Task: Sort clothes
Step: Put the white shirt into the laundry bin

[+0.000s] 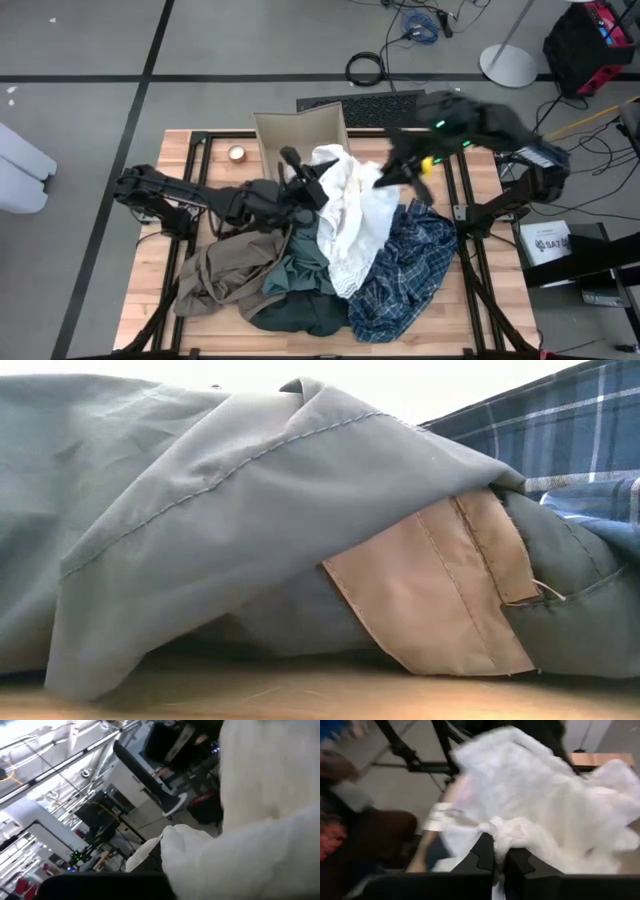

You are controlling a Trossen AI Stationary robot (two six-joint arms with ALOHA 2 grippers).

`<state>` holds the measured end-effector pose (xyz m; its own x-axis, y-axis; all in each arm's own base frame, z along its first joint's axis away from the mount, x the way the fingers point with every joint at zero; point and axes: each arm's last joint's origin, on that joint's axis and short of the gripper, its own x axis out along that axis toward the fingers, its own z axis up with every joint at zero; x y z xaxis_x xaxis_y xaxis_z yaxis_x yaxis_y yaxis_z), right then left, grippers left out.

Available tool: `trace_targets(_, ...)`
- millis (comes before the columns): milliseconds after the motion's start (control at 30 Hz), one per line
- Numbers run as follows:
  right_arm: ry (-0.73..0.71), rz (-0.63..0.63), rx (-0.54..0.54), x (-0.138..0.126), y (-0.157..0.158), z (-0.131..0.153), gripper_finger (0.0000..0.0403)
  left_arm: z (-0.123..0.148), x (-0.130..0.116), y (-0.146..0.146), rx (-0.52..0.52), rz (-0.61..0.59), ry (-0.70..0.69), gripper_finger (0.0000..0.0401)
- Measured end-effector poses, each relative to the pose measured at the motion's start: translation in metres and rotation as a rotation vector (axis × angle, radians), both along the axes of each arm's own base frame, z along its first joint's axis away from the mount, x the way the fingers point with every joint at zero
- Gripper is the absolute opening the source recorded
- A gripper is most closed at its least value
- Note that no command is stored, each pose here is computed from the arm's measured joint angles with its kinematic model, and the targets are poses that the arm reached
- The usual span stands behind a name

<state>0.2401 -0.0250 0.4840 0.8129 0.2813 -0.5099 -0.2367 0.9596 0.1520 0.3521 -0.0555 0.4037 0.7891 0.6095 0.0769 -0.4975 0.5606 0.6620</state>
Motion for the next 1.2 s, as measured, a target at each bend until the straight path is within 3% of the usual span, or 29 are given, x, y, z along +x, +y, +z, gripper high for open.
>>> trace_targets(133,-0.098,0.005,-0.07,0.01,-0.003,-0.025,0.0003,-0.014,-0.003,-0.016,0.01,-0.008,0.137,0.0012)
trace_targets(267,-0.218,0.02,-0.085,0.006,0.0,-0.053,0.0003,-0.031,-0.01,-0.032,-0.055,-0.041,0.24,0.0012)
trace_targets(533,-0.405,0.104,-0.078,0.03,0.026,-0.144,0.0038,-0.042,-0.017,-0.048,-0.176,-0.119,0.264,0.0012)
trace_targets(667,-0.498,0.117,-0.167,0.039,0.036,-0.163,0.0074,-0.049,-0.018,-0.049,-0.284,-0.164,0.287,0.0012)
trace_targets(867,-0.471,0.007,-0.343,0.051,0.047,-0.178,0.0133,-0.058,-0.018,-0.048,-0.436,-0.202,0.296,0.0012)
trace_targets(1200,-0.412,-0.03,-0.467,0.079,0.06,-0.212,0.018,-0.062,-0.016,-0.049,-0.418,-0.212,0.329,0.0012)
